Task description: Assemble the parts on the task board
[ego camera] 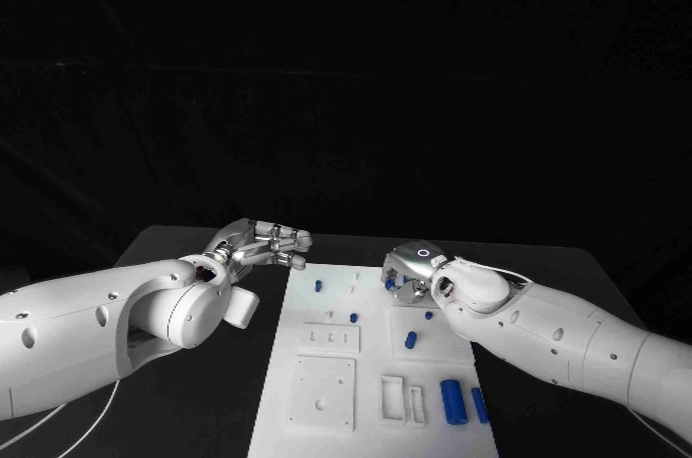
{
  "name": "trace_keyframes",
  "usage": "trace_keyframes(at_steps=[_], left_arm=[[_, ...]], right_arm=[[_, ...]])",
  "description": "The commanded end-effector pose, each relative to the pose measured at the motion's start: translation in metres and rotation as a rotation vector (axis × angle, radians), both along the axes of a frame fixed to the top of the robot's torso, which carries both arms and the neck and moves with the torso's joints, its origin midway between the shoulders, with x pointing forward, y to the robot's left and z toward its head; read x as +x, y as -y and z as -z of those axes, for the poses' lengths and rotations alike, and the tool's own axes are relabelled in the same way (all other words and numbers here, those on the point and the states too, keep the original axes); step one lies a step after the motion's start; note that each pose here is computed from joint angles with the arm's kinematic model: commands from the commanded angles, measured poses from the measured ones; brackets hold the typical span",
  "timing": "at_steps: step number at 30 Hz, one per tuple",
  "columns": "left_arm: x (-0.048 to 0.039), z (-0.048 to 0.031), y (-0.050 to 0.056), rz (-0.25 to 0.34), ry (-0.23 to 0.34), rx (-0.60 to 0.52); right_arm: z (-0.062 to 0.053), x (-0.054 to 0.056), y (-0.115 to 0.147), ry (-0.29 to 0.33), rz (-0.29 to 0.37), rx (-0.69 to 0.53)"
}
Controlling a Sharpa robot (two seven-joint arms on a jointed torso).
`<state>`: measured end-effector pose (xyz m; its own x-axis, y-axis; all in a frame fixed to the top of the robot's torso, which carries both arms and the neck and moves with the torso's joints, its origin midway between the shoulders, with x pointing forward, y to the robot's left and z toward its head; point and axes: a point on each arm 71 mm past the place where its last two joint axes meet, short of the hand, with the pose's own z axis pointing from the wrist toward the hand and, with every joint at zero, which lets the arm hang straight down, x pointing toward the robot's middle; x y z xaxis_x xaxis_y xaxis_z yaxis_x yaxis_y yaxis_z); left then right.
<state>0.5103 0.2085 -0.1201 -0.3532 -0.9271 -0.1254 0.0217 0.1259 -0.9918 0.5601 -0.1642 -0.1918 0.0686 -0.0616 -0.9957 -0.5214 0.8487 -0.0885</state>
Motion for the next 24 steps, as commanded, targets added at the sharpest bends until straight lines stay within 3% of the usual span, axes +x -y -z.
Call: trace_keyframes(at_steps=[1, 14, 24], left_arm=[[0.0000, -0.0028, 0.003, 0.020, 0.007, -0.002], [0.0008, -0.0050, 0.006, 0.024, 0.013, 0.000], [0.0013, -0.0072, 0.011, 0.035, 0.019, 0.002]], right_arm=[[-0.008, -0.001, -0.006, 0.069, 0.018, 0.035], [-0.019, -0.001, -0.034, 0.132, 0.052, 0.096], [-0.019, 0.004, -0.049, 0.140, 0.059, 0.097]])
